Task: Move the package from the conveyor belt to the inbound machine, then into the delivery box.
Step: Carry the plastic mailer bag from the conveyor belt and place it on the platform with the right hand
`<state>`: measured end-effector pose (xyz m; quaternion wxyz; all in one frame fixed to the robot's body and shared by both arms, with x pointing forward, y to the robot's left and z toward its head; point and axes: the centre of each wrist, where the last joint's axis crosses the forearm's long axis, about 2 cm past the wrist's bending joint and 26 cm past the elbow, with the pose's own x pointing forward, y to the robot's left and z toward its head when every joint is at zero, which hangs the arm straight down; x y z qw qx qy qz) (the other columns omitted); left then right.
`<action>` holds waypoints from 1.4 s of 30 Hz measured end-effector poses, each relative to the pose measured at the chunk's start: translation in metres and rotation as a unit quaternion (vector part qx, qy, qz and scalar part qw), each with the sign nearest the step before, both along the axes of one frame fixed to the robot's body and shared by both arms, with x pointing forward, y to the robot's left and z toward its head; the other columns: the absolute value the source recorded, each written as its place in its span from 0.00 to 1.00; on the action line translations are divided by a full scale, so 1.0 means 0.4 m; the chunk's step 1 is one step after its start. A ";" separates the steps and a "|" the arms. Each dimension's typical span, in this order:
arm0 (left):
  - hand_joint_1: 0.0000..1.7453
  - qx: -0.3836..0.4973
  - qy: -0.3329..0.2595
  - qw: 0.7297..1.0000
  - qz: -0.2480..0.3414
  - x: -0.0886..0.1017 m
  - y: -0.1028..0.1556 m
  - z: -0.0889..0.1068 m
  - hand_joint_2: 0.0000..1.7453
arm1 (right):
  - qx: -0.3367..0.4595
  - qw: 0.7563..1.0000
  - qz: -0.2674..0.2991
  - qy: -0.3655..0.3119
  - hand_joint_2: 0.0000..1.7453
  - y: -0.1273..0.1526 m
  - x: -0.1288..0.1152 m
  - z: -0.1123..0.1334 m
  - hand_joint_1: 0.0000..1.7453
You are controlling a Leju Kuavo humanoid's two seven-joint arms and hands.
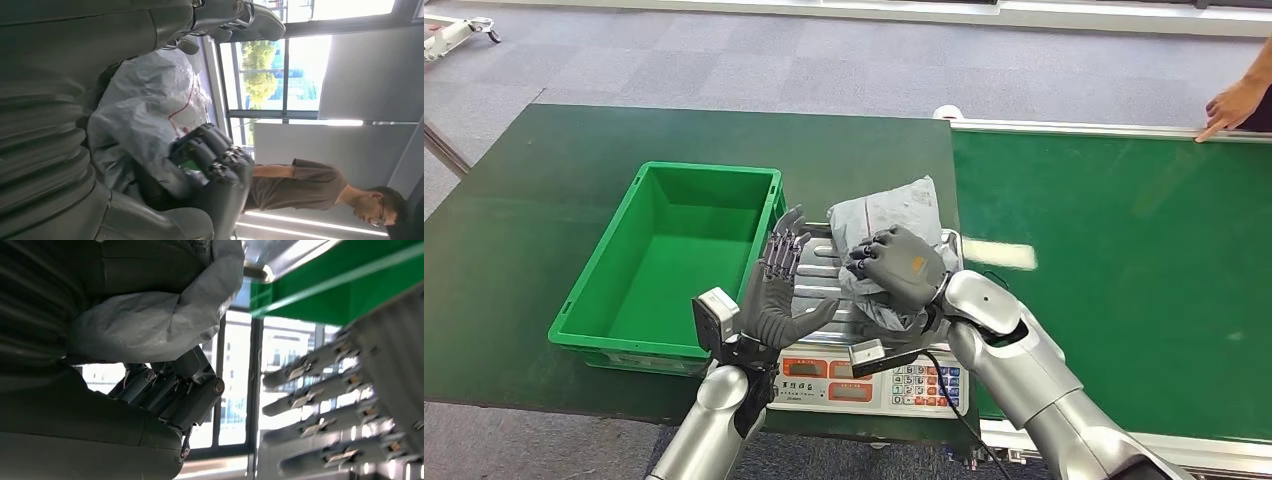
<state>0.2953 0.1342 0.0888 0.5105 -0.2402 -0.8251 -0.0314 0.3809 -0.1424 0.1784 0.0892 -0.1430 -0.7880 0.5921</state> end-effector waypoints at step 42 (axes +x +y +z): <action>0.00 0.023 0.006 1.000 0.021 -0.009 0.033 -0.022 1.00 | -0.025 0.875 0.127 0.467 1.00 -0.118 0.019 0.072 0.00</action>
